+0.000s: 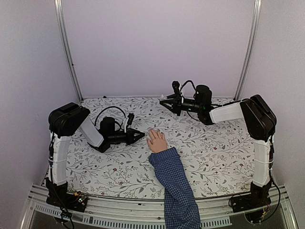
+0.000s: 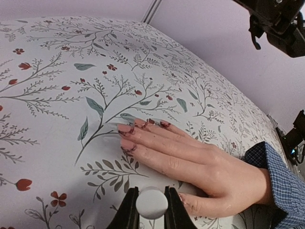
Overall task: Paint the nails
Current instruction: Paint the nail polish on the nail.
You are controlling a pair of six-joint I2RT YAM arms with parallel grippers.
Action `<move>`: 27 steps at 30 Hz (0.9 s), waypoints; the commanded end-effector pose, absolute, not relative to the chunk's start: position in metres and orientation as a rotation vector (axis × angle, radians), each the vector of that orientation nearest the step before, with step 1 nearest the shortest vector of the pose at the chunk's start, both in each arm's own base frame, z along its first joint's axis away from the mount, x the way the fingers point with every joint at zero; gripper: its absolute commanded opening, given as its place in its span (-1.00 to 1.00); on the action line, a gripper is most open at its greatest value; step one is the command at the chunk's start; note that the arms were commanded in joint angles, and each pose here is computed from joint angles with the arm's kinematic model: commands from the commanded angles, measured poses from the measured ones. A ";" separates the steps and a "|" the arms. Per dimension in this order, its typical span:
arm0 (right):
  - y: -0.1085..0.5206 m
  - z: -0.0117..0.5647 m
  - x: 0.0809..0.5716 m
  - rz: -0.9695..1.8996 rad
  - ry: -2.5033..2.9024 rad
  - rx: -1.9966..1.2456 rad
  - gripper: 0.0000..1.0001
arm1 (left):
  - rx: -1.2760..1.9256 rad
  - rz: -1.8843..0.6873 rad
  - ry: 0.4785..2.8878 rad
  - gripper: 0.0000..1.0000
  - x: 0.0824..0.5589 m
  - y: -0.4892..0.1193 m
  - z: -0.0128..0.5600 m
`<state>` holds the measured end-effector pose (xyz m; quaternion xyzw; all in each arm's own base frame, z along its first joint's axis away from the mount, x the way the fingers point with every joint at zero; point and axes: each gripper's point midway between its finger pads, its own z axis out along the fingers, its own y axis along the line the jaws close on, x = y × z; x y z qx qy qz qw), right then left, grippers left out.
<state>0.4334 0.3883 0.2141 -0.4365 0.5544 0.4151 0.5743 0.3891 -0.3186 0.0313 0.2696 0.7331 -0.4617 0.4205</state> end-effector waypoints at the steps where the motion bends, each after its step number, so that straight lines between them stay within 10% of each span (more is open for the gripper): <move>1: 0.391 0.208 0.432 0.971 1.301 -1.029 -1.00 | 0.654 -1.158 1.873 -1.00 0.390 -0.319 0.024; 27: 0.393 0.208 0.430 0.977 1.301 -1.035 -1.00 | 0.613 -1.154 1.823 -1.00 0.395 -0.307 0.041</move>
